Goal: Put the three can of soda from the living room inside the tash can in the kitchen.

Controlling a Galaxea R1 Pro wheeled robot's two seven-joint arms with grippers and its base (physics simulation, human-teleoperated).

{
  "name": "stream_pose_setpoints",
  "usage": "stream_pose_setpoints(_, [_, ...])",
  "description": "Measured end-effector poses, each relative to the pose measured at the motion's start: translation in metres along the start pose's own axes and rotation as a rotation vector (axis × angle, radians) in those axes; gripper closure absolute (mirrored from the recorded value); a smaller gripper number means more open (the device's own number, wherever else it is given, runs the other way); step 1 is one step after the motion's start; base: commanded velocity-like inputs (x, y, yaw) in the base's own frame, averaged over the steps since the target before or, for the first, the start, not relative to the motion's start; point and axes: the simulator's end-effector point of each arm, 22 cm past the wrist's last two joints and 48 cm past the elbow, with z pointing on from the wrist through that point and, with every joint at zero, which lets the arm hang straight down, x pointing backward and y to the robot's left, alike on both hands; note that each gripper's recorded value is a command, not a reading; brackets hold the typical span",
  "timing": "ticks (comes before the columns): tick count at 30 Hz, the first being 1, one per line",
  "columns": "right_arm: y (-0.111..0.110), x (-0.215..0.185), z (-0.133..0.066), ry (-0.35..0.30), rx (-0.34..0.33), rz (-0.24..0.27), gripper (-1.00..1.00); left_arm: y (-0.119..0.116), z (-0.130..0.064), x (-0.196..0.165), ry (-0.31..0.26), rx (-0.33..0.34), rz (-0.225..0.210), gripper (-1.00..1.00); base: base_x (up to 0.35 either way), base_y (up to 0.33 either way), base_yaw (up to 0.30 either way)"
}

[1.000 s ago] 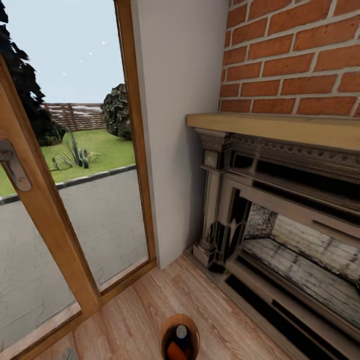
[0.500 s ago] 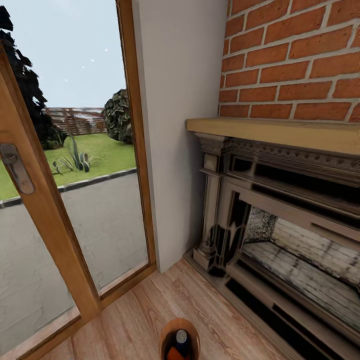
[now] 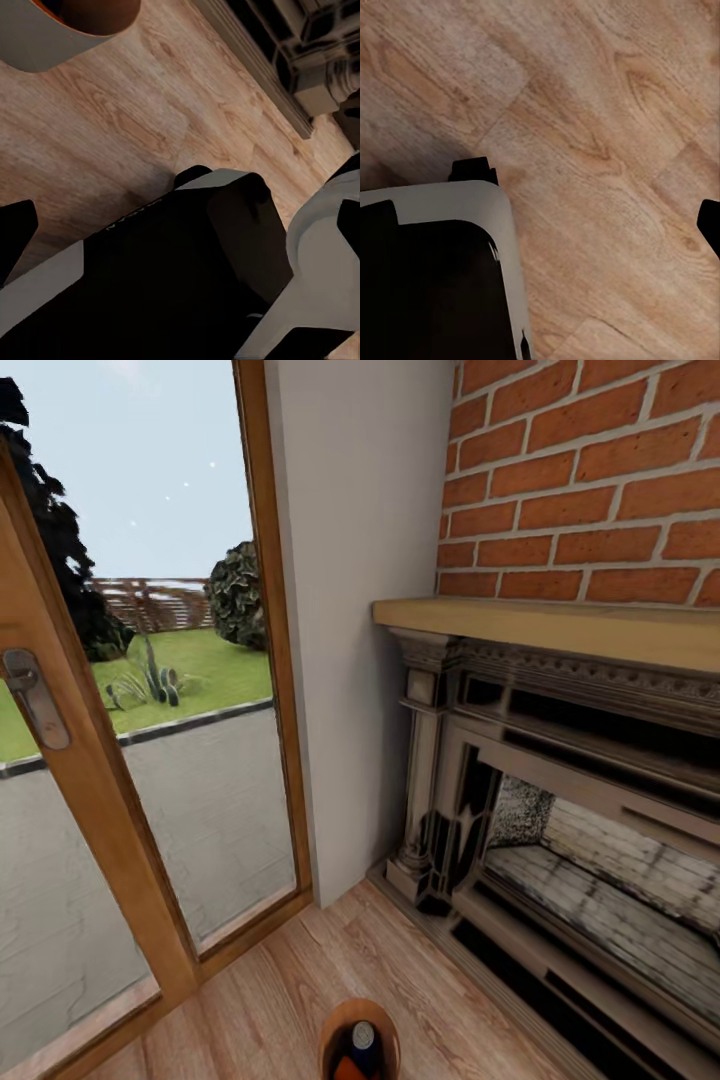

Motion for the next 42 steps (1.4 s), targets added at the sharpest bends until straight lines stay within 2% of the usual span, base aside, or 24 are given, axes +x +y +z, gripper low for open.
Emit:
stream_pose_setpoints(1, [0.0,0.0,0.0,0.0,0.0,0.0,-1.0,0.001,0.0,0.003,0.003,-0.004,-0.003,-1.0,0.0,0.0,0.0])
stream_pose_setpoints(7, [0.0,0.0,0.0,0.0,0.001,0.0,-1.0,0.026,-0.004,0.034,0.045,-0.14,-0.022,-1.0,0.0,0.0,0.0])
stream_pose_setpoints(12, [0.0,0.0,0.0,-0.001,0.002,0.0,-1.0,0.033,-0.006,0.059,0.105,-0.189,-0.011,-1.0,0.0,0.0,0.0])
stream_pose_setpoints(17, [0.0,-0.001,0.0,-0.002,0.003,-0.003,-1.0,0.028,-0.006,0.089,0.153,-0.195,-0.02,-1.0,0.0,0.0,0.0])
stream_pose_setpoints(30, [0.005,0.002,0.0,0.004,0.004,-0.009,-1.0,0.026,-0.006,0.097,0.161,-0.195,-0.026,-1.0,0.0,0.0,0.0])
stream_pose_setpoints(38, [0.006,0.002,-0.001,0.005,0.003,-0.008,-1.0,0.015,0.006,0.095,0.153,-0.173,-0.026,-1.0,0.0,0.0,0.0])
stream_pose_setpoints(42, [0.006,0.002,-0.001,0.005,0.003,-0.008,-1.0,0.0,0.022,0.094,0.146,-0.145,-0.029,-1.0,0.0,0.0,0.0])
